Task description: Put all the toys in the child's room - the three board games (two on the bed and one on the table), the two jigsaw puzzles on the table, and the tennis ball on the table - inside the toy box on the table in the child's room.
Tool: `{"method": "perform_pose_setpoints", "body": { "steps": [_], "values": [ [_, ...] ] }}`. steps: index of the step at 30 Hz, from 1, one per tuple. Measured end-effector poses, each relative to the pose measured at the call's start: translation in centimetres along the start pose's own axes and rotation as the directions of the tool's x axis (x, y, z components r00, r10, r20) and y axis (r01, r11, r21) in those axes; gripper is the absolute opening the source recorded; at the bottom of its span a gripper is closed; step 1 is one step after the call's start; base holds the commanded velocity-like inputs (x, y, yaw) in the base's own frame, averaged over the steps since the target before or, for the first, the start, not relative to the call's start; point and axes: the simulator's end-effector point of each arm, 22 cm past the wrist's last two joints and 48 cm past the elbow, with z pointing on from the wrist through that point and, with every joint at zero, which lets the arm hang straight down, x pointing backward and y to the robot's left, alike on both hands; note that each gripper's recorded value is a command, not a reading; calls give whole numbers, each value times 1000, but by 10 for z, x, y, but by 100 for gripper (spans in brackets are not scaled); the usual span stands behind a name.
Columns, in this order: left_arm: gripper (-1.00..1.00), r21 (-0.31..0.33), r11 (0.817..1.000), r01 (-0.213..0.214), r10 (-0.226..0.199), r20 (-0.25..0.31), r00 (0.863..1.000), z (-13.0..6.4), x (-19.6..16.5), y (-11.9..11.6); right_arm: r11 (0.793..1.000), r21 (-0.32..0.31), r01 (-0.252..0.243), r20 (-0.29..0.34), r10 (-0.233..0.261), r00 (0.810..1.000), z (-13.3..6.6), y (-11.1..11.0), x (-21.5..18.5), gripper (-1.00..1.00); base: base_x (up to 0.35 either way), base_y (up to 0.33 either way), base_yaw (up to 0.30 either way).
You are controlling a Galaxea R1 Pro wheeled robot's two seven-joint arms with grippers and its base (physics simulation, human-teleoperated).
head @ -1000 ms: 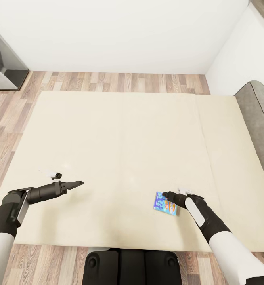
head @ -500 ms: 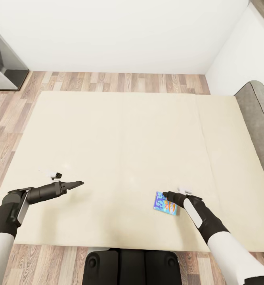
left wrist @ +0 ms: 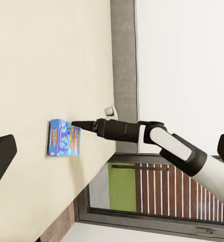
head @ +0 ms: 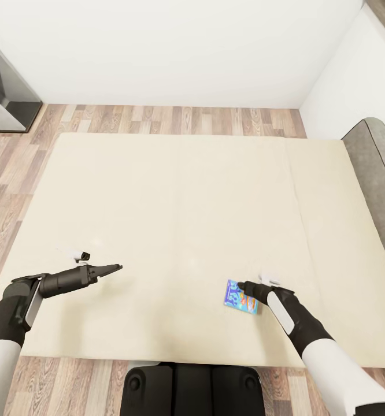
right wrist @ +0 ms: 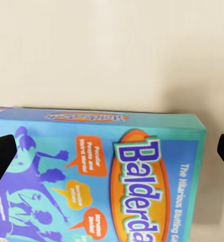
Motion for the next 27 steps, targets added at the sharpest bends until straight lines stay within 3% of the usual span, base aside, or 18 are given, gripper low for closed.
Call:
{"method": "perform_pose_setpoints", "body": {
  "steps": [16, 27],
  "values": [
    [100, 0, 1000, -1, 1, 0, 1000, 0, 0, 0, 1000, 15, -6, -24, 7, 1000, 4, -7, 13, 100, 0, 0, 0],
    [100, 0, 1000, 0, 0, 0, 1000, 0, 0, 0, 1000, 13, -6, 7, 6, 1000, 4, -7, 6, 100, 0, 0, 0]
  ]
}}
